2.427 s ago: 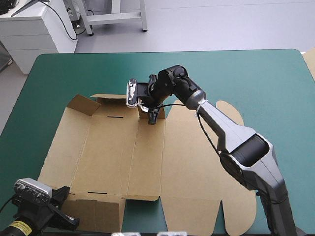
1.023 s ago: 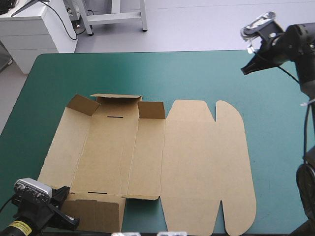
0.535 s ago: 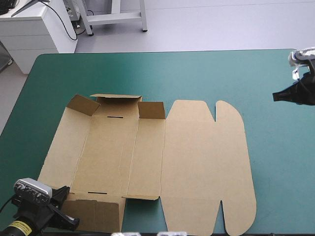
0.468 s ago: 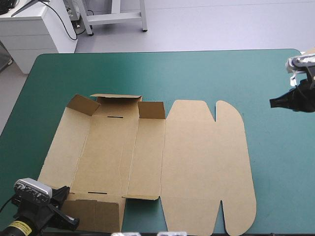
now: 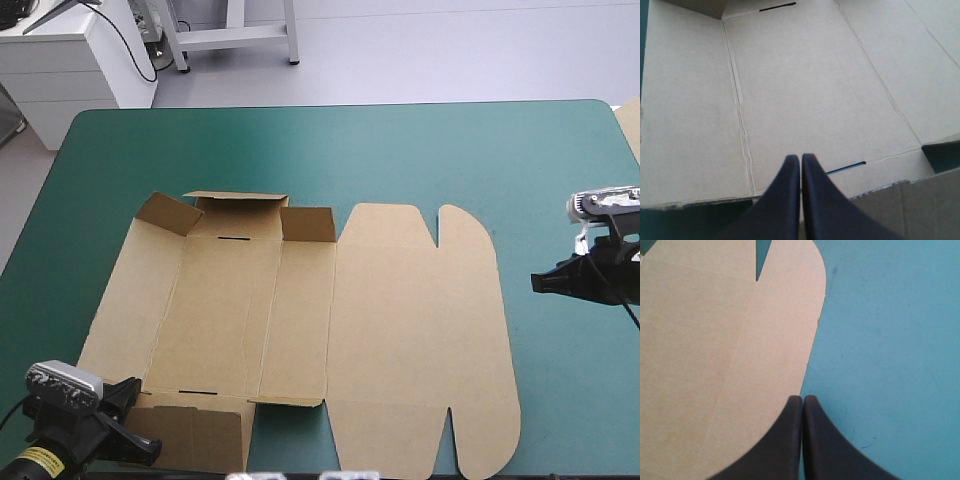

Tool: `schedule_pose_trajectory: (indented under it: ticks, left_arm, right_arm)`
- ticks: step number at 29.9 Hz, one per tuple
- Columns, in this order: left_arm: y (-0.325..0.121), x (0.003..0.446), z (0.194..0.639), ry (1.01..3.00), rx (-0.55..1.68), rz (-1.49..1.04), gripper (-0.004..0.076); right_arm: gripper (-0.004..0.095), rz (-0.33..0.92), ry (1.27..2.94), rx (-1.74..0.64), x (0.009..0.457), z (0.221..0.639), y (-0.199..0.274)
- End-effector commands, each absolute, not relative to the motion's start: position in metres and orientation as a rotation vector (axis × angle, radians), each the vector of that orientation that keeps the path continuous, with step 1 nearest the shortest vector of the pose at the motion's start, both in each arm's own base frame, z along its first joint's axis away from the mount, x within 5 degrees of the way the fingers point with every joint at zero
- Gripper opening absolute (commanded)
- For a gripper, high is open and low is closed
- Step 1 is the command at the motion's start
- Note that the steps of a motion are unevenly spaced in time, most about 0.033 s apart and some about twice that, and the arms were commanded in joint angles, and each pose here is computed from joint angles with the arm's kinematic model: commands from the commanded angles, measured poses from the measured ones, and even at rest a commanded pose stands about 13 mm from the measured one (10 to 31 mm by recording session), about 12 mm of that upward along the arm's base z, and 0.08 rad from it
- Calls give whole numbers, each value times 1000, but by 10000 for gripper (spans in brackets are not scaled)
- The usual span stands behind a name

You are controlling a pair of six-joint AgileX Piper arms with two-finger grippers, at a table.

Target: Fold the box

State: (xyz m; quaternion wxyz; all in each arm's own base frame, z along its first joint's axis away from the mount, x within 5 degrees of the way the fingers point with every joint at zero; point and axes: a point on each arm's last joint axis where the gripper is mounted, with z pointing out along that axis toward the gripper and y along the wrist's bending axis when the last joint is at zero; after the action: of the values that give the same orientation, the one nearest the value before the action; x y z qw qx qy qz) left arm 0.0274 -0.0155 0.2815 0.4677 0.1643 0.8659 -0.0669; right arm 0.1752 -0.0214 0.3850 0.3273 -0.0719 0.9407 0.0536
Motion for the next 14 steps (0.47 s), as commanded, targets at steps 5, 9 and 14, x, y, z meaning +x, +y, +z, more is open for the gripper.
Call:
schedule_pose_trajectory:
  ticks: [5,9,14]
  left_arm:
    - [-22,58,328,2126,291,-225,-8]
    - [-27,84,347,2177,280,-231,-8]
    - [-33,121,365,2238,281,-202,-8]
  right_arm:
    - [-15,94,2334,-150,164,389,-19]
    - [-15,87,2337,-130,167,377,-21]
    - [-15,77,2348,-100,171,358,-24]
